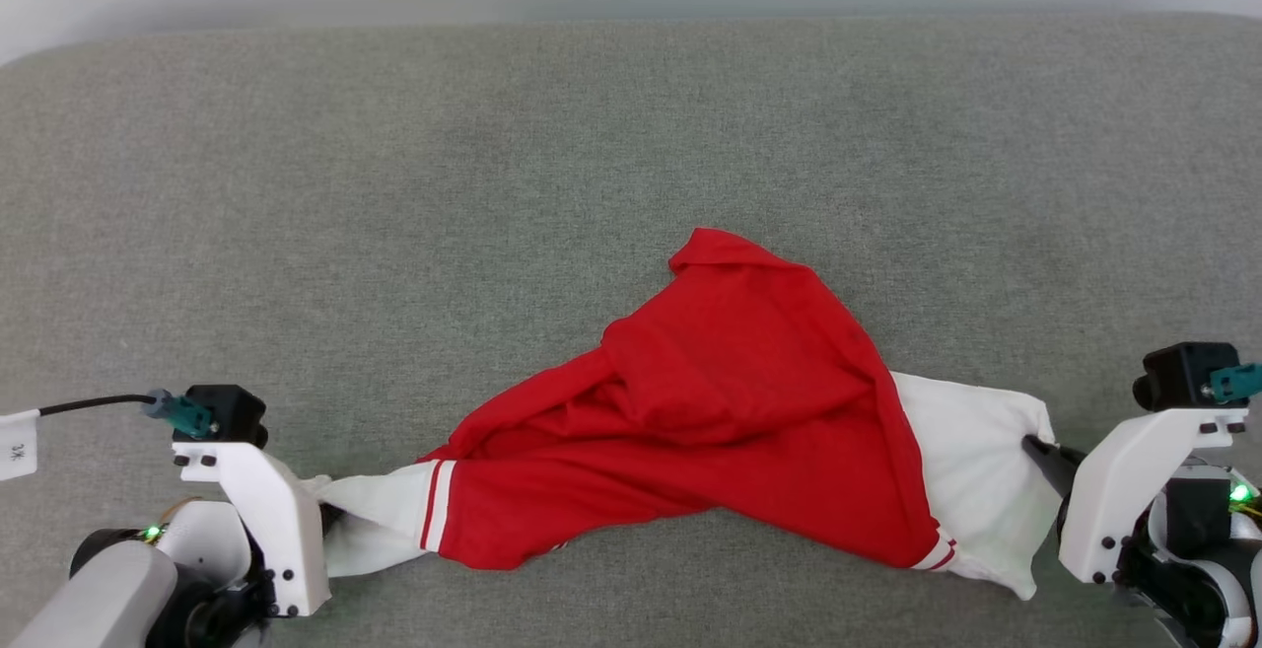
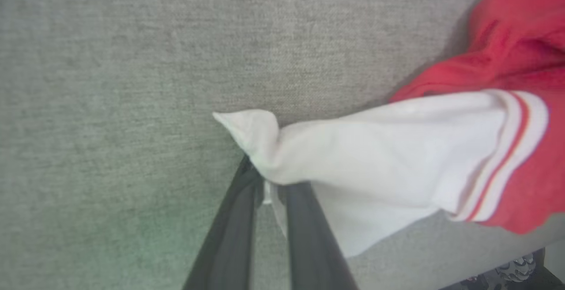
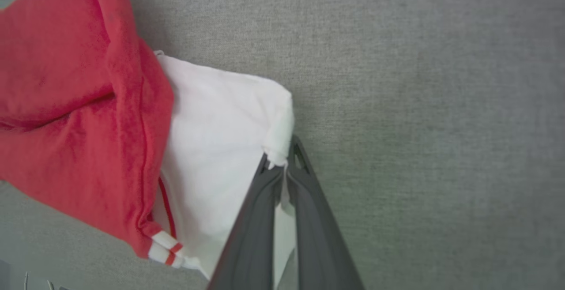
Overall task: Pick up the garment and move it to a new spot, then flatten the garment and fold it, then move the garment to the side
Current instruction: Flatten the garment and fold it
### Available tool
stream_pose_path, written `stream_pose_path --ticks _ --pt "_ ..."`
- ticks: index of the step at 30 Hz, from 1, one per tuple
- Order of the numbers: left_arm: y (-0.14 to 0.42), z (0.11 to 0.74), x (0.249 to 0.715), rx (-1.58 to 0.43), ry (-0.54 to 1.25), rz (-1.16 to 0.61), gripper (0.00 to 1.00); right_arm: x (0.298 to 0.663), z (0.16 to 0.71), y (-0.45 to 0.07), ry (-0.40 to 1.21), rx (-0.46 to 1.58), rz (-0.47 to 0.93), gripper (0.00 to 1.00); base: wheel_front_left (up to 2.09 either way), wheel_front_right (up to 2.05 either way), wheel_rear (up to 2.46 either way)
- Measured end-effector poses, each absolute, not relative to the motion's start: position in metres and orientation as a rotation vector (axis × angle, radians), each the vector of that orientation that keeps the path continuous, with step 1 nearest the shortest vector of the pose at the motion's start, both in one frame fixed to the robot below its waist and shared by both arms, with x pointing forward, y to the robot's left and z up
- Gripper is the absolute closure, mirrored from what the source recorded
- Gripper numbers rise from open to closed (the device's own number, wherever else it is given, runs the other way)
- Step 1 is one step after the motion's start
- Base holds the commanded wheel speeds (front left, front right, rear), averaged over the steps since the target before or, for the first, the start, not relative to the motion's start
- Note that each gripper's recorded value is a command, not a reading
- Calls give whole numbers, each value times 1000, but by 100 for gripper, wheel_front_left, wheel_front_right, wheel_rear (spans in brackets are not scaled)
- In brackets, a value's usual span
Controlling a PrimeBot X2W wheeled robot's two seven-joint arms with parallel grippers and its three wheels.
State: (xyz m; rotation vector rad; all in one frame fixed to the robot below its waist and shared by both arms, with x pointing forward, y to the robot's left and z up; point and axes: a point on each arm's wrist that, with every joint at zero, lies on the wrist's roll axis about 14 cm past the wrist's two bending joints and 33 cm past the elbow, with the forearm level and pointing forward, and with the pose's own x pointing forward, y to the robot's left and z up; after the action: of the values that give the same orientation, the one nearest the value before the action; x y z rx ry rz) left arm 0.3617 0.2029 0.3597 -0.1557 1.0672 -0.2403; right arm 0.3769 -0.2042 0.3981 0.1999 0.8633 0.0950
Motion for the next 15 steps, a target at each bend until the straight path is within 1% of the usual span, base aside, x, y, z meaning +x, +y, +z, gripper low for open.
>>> stream_pose_path --ticks 4,7,11,15 --pt "203 369 372 -153 973 -225 100 382 412 -212 799 176 83 100 0 0 0" --pt "200 388 387 -160 852 -211 100 389 427 -215 734 157 78 100 0 0 0" --pt "201 435 415 -130 636 -190 100 402 456 -220 621 127 74 100 0 0 0" --pt "198 495 444 -113 395 -177 100 418 488 -226 520 94 64 100 0 0 0"
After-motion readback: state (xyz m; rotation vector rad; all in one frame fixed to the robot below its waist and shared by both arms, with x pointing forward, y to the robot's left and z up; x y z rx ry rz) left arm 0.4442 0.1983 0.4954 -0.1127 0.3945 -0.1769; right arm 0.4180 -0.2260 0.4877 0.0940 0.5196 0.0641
